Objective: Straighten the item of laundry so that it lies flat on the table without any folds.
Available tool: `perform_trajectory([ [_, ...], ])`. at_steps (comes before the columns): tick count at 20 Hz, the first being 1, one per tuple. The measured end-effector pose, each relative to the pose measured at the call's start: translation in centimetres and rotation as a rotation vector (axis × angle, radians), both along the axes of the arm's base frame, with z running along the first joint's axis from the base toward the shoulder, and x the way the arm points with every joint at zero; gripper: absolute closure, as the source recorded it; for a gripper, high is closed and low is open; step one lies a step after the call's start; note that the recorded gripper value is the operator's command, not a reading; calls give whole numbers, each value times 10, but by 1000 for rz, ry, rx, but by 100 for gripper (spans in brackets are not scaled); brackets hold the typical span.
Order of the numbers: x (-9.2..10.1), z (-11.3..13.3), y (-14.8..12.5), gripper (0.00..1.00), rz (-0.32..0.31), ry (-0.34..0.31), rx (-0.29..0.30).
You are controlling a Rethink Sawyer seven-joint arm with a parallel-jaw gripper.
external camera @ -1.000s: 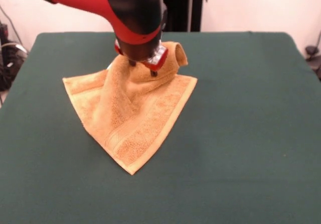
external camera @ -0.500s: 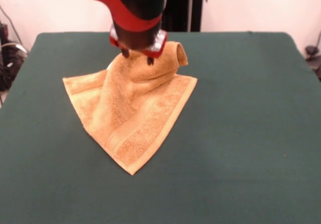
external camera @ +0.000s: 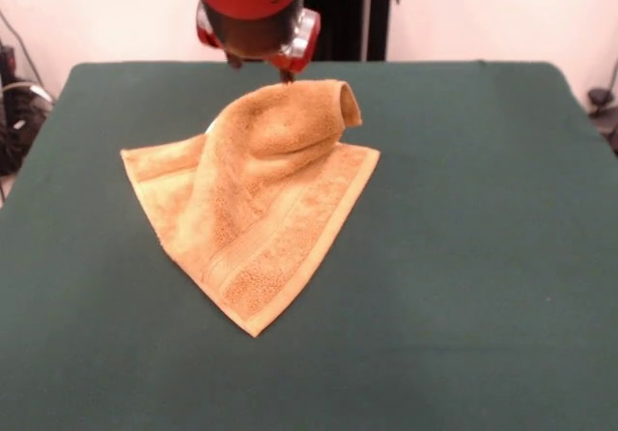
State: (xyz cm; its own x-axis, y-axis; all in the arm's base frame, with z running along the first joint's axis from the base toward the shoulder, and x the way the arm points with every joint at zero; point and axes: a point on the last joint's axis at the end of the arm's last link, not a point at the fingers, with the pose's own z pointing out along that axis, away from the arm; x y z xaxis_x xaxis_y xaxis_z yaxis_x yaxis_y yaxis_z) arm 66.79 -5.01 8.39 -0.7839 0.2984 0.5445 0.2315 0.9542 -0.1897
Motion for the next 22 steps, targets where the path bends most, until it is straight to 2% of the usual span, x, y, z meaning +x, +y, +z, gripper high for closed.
perform_trajectory([
  [2,13,-4,-1,0,11,-101,-2],
  [3,29,-11,-2,0,27,-223,-14],
  [4,39,-15,-2,0,39,-301,-25],
  [10,93,-23,11,0,109,-653,-67],
  [12,103,-21,20,0,123,-685,-68],
  [15,110,-24,33,0,137,-685,-63],
  [22,109,-47,57,0,151,-605,-43],
])
